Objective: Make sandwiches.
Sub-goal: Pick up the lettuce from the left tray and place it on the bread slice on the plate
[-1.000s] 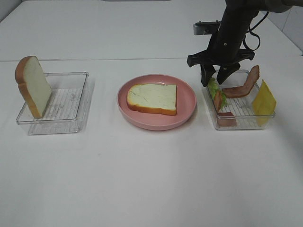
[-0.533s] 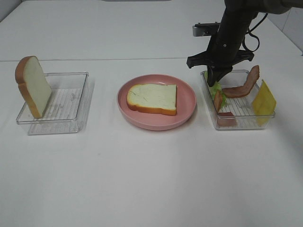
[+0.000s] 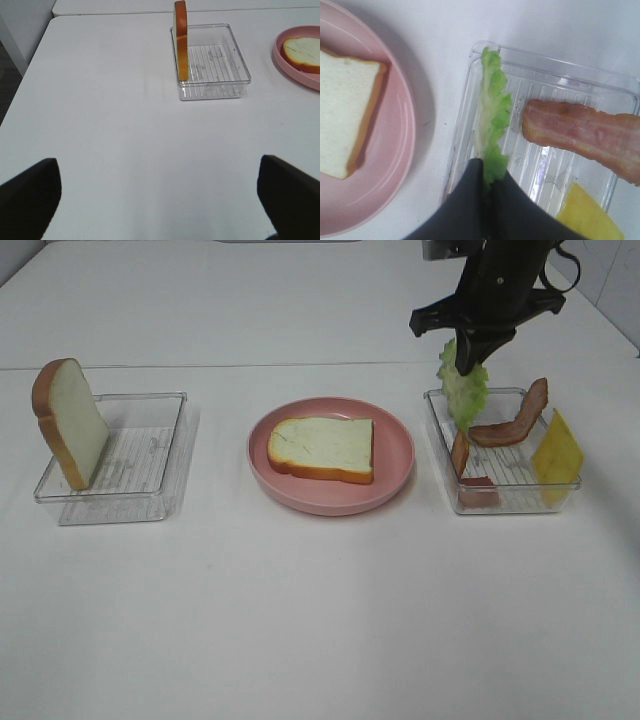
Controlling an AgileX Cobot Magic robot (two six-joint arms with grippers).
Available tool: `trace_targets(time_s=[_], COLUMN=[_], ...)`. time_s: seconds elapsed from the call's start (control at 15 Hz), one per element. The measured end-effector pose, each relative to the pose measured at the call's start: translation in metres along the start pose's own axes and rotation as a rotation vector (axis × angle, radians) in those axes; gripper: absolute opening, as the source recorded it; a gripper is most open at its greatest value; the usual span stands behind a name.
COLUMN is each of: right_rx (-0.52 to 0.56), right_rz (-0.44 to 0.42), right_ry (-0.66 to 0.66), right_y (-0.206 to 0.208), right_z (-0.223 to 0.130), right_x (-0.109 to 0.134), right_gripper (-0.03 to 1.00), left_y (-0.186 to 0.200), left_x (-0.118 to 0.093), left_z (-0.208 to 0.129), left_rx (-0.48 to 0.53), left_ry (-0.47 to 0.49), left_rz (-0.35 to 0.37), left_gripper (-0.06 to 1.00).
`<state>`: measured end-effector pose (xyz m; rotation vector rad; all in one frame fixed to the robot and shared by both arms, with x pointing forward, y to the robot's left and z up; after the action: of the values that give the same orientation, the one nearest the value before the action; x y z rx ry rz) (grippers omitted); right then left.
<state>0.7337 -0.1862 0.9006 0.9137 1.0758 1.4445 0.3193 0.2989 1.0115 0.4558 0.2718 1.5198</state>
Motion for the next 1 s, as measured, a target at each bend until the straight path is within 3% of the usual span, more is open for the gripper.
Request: trace_targets(time_s=[0.13,0.27,0.47,0.6,0.73,1.0], right_rx=[-0.063,-0.097,-0.085,-0.093,-0.12,-0.175], right_rz=[0.025,0.086,0.181,0.212,0.299,0.372], right_ry=[0.025,0.06,0.149,0.187,0.21,0.177], right_y=[0.033,0.055,0.057,0.053,0.043,0.021], right_z=[0.007,0.006,-0.01,-0.015,-0.019,-0.01], right_x=[0.018,0.052,0.121,0.149,0.193,0.216], right_gripper=[0.02,0.02,0.02,0.02,0.02,0.02], left_y=[0.0,0.0,0.0,0.0,0.0,0.0], left_x=[0.0,0.0,0.0,0.0,0.0,0.0], left_z=[0.0,0.0,0.0,0.0,0.0,0.0], left_rx=[0.0,0.0,0.0,0.0,0.0,0.0], left_ry=[0.0,0.0,0.0,0.0,0.0,0.0], left_rz=[0.0,0.0,0.0,0.0,0.0,0.0], left_gripper=[0.99,0.99,0.99,0.99,0.99,0.99])
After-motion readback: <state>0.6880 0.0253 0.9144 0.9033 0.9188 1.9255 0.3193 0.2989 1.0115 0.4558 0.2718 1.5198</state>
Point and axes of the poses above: a point on each arm's last joint axis where the gripper is mounted, y pointing back along that axis away from the gripper, x along the wrist's bending axis when the last joint is at zero, z = x × y, the point moved 10 cm from there along -y, pointing out along that axis toward the gripper, and after that the axes turned 9 degrees about -y, right-handed, at the moved point
